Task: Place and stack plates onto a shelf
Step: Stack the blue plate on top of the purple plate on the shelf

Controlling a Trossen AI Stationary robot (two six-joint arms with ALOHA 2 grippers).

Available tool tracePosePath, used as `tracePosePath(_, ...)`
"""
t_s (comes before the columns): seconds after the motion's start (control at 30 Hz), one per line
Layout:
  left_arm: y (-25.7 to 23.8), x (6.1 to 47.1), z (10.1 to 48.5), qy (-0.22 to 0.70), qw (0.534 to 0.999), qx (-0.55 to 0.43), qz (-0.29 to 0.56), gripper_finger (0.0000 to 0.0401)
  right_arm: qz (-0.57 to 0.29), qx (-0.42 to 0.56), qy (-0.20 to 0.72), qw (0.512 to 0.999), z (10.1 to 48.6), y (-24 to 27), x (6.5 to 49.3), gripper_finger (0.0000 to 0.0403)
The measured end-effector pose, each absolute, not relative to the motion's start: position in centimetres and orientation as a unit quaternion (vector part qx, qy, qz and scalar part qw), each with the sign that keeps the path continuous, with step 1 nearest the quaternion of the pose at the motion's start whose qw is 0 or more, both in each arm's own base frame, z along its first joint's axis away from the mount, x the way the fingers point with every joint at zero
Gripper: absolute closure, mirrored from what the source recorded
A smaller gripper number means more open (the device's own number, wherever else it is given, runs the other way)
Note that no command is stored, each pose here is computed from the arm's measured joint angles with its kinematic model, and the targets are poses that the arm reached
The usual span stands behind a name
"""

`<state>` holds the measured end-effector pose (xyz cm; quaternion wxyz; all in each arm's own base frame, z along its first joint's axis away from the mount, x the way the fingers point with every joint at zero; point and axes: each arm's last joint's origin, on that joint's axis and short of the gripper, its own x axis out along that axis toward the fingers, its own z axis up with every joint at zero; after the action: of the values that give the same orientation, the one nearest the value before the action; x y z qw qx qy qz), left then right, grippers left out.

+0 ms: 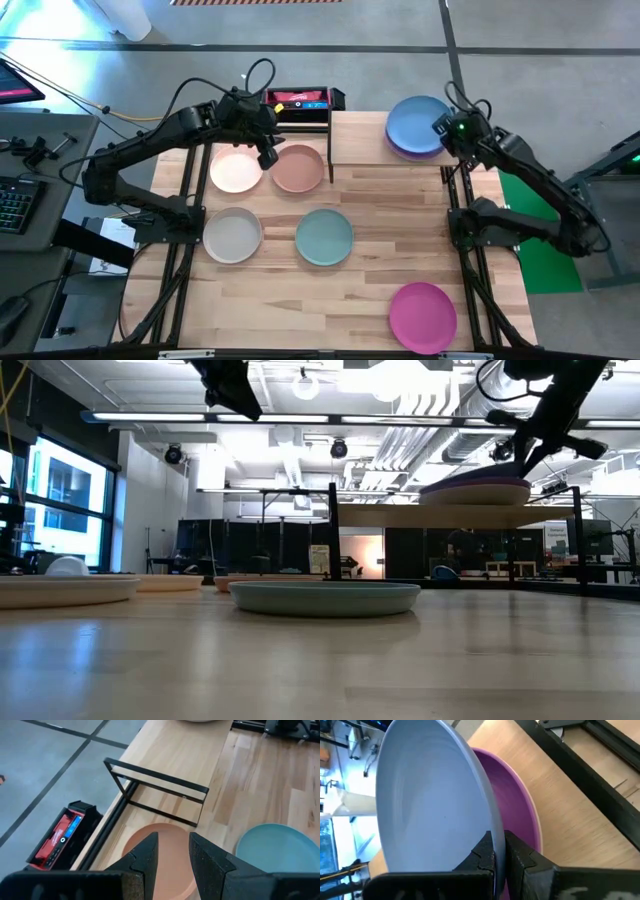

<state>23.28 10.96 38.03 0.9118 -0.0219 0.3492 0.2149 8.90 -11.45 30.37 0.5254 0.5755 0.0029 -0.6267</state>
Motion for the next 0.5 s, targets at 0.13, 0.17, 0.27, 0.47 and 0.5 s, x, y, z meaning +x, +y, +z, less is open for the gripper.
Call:
tracePosePath(0.13, 10.96, 23.28, 38.03, 0.349, 0.912, -0.022, 0.215, 0.0304, -0.623, 0.582, 0.017, 0.522, 30.09, -11.65, 9.16, 0.0403)
tracePosePath(0.17, 10.96, 23.28, 38.03, 0.349, 0.912, -0.022, 0.215, 0.0304, -0.622, 0.585, 0.02, 0.521, 30.04, -11.7, 9.22, 0.0402)
tracePosePath(0.27, 10.96, 23.28, 38.03, 0.349, 0.912, -0.022, 0.215, 0.0304, -0.621, 0.585, 0.029, 0.521, 29.9, -11.82, 9.36, 0.0398)
tracePosePath(0.47, 10.96, 23.28, 38.03, 0.349, 0.912, -0.022, 0.215, 0.0304, -0.622, 0.58, 0.039, 0.525, 29.8, -11.84, 9.39, 0.0361)
tracePosePath(0.5, 10.96, 23.28, 38.03, 0.349, 0.912, -0.022, 0.215, 0.0304, -0.622, 0.579, 0.041, 0.525, 29.8, -11.84, 9.38, 0.0353)
